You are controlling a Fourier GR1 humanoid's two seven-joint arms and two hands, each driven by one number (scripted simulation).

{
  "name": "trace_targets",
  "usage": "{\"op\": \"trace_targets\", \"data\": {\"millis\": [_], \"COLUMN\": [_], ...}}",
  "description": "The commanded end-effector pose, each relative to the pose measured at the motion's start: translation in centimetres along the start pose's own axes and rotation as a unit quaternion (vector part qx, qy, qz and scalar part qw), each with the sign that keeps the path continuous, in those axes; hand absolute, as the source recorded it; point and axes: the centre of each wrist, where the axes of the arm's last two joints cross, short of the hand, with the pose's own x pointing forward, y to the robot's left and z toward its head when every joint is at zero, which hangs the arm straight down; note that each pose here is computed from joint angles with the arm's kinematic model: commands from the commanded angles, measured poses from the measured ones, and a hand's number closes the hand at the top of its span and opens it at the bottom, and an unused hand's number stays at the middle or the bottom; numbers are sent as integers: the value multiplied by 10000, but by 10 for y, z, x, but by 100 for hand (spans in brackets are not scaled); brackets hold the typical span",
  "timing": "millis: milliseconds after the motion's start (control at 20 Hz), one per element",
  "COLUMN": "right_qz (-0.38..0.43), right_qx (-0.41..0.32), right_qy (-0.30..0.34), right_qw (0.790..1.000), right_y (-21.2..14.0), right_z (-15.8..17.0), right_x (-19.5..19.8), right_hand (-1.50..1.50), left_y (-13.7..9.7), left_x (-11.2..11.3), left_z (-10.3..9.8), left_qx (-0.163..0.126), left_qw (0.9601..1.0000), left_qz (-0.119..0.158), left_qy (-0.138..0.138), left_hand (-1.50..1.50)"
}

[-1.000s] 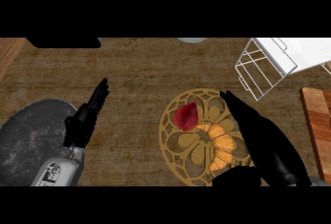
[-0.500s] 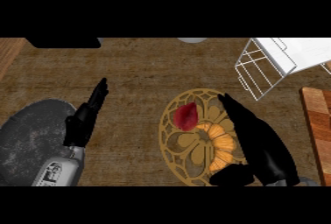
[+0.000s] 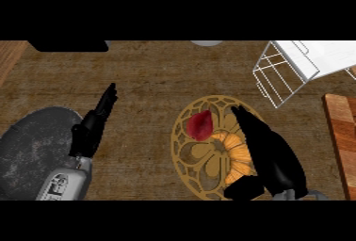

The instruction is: Pick the croissant from the placemat and place it in the tiered shelf

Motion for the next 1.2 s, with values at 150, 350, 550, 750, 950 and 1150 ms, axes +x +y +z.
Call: {"op": "trace_targets", "data": {"millis": [150,350,550,750,950,1150], "right_qz": [256,298,232,231,224,332], "right_qx": [45,167,151,251,255,370], "right_qy": [462,461,471,514,426,459], "right_qw": [9986,9984,9985,9981,9985,9977], "right_y": [14,22,34,27,41,44], "right_z": [-19,-32,-29,-27,-31,-34], "right_x": [11,-16,-12,-22,-29,-24], "right_hand": [-150,-150,-150,-150,-150,-150], "left_y": [8,9,2,-6,10,1], "left_x": [-6,-4,-1,9,13,-12], "left_z": [5,7,-5,3,1,8], "left_qx": [-19,-4,-2,-74,-41,-16], "left_qw": [10000,10000,10000,9999,10000,10000], "left_qz": [90,26,-52,54,31,-28], "left_qy": [2,-1,6,72,53,-71], "left_hand": [0,0,0,0,0,0]}}
